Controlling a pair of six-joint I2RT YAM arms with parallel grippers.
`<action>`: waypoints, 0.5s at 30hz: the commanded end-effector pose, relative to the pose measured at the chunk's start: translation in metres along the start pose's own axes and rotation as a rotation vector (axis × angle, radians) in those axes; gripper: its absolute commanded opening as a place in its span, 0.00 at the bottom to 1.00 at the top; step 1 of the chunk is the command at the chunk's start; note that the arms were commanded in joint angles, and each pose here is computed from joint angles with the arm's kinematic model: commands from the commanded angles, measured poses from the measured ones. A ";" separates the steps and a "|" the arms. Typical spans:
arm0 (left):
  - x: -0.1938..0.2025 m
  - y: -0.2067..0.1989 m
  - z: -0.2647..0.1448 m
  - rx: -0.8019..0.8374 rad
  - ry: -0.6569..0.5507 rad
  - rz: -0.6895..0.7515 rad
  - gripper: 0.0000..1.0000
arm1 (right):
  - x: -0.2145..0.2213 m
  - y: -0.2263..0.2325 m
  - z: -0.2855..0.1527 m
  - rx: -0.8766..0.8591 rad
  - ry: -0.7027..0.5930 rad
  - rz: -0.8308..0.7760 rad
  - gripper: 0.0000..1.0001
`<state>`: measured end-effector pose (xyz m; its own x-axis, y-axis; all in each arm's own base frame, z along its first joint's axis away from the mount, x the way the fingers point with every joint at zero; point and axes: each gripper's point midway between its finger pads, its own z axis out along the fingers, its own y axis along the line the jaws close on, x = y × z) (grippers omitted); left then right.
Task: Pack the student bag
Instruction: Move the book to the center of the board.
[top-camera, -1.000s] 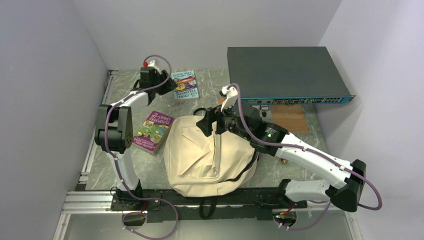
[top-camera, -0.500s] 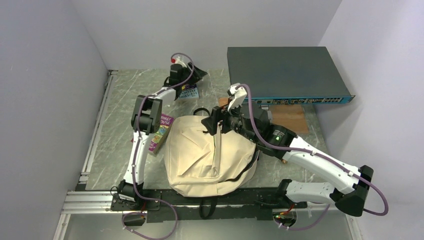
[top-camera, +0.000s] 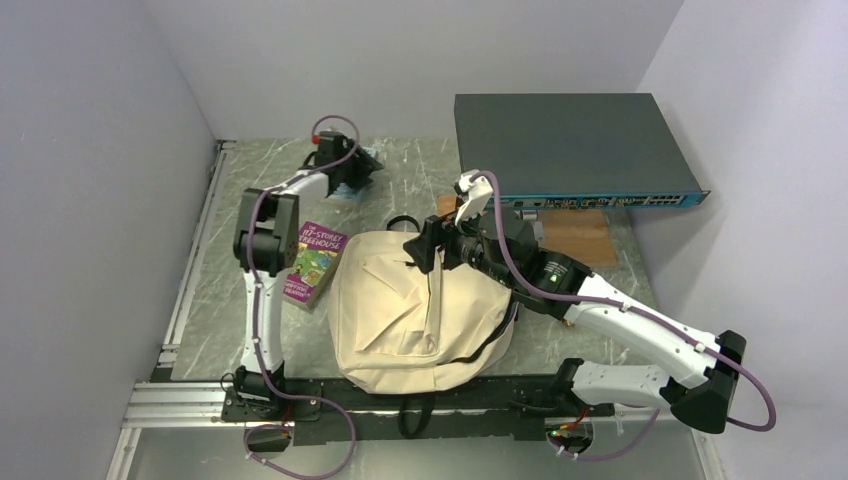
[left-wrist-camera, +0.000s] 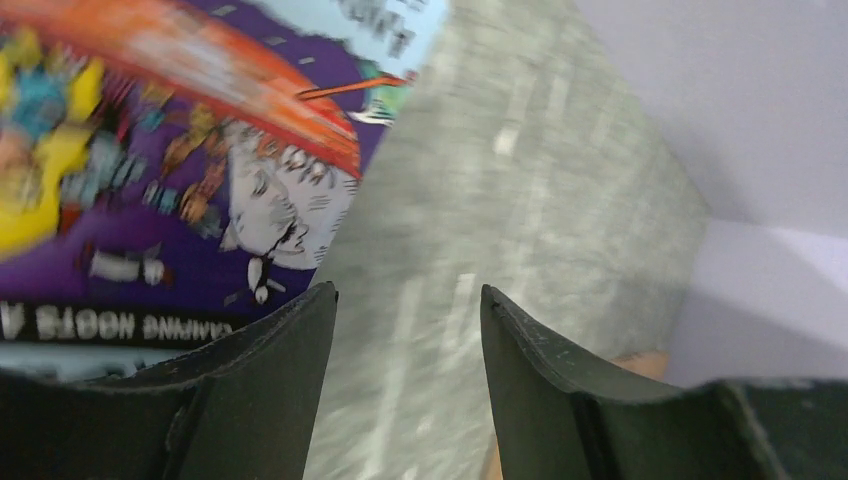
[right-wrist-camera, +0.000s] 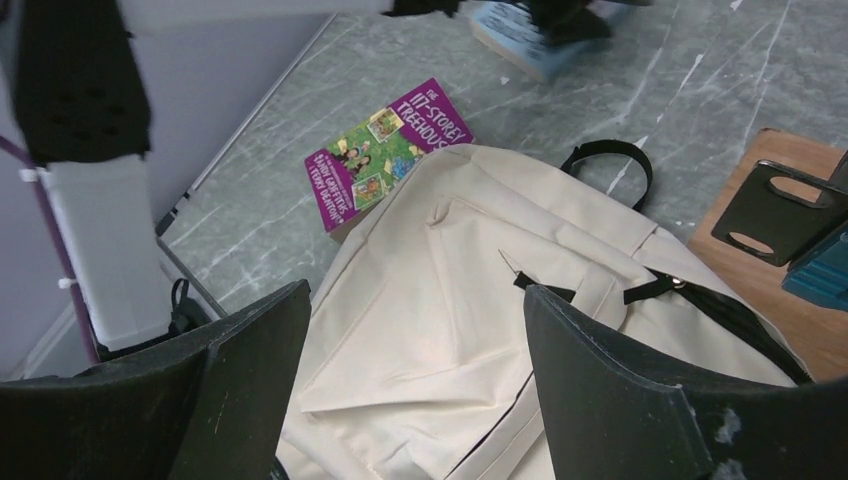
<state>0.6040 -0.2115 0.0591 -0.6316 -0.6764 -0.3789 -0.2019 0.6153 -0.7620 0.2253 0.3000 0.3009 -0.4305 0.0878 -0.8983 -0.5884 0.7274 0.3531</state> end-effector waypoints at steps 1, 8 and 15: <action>-0.032 0.107 -0.059 -0.349 -0.047 0.004 0.62 | -0.016 0.007 -0.005 -0.036 -0.058 0.026 0.81; -0.064 0.085 -0.109 -0.222 -0.084 0.220 0.61 | -0.012 0.011 0.001 -0.055 -0.047 0.028 0.81; -0.109 0.030 -0.108 -0.044 -0.193 0.347 0.61 | -0.006 0.009 0.003 -0.047 -0.027 0.028 0.81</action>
<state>0.5504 -0.0684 0.0625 -0.6302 -0.5576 -0.5403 -0.2356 0.8004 -0.5512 0.2234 0.3049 0.2991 -0.4415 0.0896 -0.8928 -0.6008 0.7095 0.3683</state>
